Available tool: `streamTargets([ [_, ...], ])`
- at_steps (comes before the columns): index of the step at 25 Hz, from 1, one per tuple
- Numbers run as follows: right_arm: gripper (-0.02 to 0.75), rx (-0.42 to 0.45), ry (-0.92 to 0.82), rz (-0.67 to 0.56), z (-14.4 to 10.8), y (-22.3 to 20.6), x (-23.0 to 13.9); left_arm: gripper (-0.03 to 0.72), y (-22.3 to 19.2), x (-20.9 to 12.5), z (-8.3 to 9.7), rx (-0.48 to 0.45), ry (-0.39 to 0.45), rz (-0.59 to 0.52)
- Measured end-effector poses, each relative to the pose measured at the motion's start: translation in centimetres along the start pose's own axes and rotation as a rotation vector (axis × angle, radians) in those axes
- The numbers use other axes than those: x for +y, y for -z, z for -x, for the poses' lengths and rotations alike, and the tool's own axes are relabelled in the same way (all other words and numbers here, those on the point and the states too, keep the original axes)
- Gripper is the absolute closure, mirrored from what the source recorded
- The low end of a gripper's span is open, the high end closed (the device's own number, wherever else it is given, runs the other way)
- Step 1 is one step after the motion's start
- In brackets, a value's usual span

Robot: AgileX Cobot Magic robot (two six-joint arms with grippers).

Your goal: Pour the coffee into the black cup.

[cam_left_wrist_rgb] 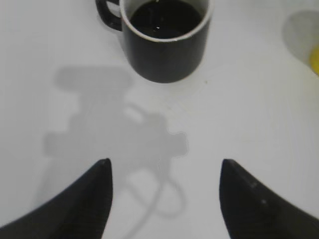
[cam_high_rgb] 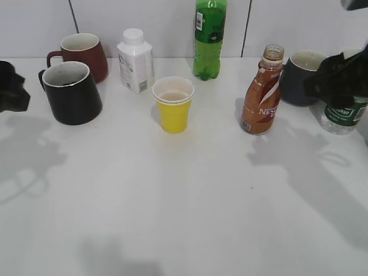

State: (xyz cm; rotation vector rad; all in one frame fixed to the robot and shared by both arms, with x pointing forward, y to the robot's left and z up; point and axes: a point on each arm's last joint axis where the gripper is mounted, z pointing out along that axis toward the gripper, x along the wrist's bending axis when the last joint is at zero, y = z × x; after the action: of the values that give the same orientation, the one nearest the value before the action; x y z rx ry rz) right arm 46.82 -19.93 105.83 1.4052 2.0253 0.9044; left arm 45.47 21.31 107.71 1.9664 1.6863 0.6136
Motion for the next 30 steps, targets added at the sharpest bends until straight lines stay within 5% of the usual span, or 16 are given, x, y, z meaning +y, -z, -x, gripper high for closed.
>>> streamTargets([
  [5, 0.160, 0.052, -0.022, 0.002, -1.1, 4.2, -0.3, 0.188, 4.7, -1.3, 0.0, -0.063, -0.079, 0.059],
  [12, 0.160, 0.076, -0.077, 0.054, -0.2, 10.6, -2.0, 0.240, 11.5, -4.6, -2.6, -0.143, -0.103, 0.266],
  [19, 0.160, 0.058, -0.109, 0.020, 1.3, 15.7, -7.5, 0.249, 12.7, -12.0, -4.5, -0.236, -0.079, 0.282],
  [24, 0.160, 0.022, -0.118, 0.118, 2.8, 19.4, -12.2, 0.253, 13.5, -16.2, -5.9, -0.270, -0.061, 0.349],
  [30, 0.160, 0.001, -0.136, 0.238, 3.9, 20.7, -16.7, 0.253, 13.0, -19.0, -6.1, -0.312, -0.169, 0.376],
])
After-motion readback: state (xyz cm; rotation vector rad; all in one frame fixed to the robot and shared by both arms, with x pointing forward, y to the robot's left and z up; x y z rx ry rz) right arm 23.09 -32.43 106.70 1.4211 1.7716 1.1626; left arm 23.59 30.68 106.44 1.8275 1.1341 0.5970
